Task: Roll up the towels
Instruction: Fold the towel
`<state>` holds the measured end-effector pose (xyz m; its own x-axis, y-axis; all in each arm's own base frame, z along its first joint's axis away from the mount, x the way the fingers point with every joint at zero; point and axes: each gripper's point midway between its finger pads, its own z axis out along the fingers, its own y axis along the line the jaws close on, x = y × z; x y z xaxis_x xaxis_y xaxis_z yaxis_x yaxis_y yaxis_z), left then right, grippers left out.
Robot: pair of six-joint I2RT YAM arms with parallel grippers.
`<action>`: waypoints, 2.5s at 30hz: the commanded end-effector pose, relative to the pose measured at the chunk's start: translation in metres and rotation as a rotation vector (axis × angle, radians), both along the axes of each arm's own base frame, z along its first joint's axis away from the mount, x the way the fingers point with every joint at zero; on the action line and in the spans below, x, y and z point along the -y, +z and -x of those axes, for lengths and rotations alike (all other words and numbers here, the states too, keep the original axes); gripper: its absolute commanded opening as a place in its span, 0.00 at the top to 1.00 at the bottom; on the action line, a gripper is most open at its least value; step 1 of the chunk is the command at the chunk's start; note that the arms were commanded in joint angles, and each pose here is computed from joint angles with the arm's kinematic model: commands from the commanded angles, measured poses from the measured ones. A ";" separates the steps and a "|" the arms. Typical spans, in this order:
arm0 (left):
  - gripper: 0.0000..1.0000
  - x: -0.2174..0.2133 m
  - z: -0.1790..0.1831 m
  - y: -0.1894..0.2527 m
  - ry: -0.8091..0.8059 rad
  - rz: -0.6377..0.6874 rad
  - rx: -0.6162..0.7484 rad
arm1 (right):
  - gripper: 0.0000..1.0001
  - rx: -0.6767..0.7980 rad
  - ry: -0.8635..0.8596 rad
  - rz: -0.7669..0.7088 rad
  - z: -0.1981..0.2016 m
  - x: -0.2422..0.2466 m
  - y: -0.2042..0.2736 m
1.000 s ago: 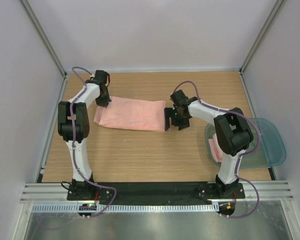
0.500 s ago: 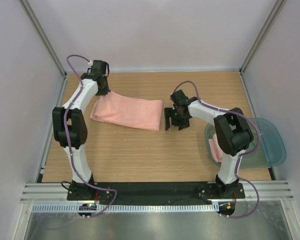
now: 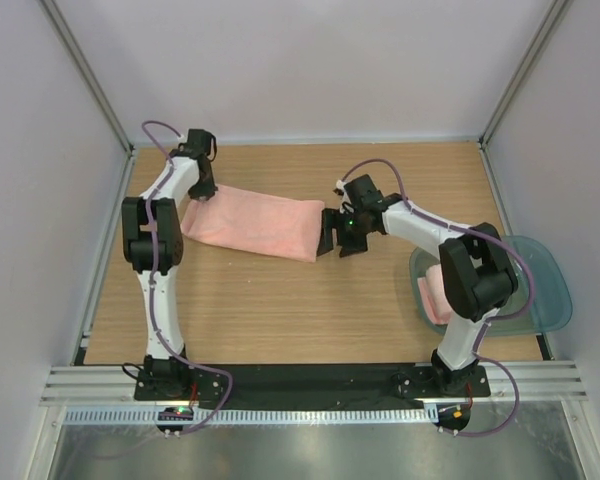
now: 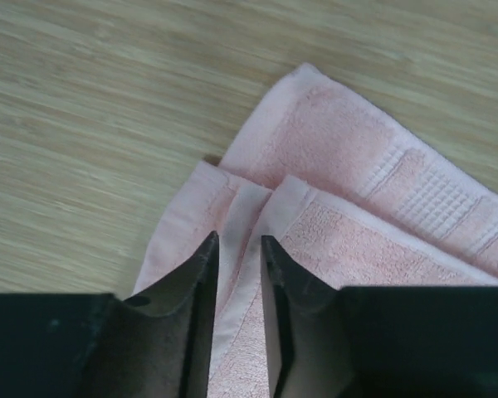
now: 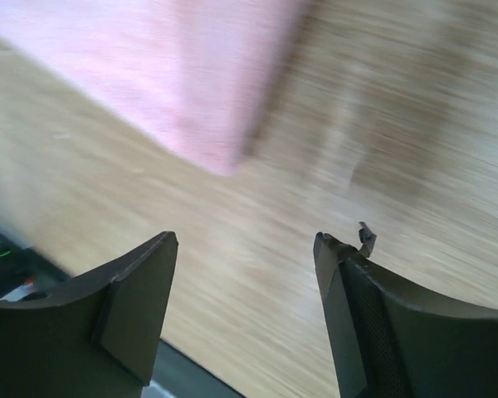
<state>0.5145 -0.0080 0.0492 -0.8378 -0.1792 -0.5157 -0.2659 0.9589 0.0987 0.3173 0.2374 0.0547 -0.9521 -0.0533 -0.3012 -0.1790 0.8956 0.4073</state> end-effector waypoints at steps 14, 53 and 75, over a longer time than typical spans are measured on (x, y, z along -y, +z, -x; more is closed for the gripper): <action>0.50 0.058 0.064 0.106 -0.011 0.295 0.196 | 0.99 -0.134 0.355 -0.700 0.000 -0.163 0.058; 0.55 0.010 0.069 -0.007 0.127 0.132 -0.057 | 0.98 -0.276 0.031 -0.493 0.010 -0.063 -0.070; 0.51 0.070 0.051 0.056 -0.022 0.315 0.087 | 0.58 -0.086 -0.159 -0.716 -0.140 -0.038 0.036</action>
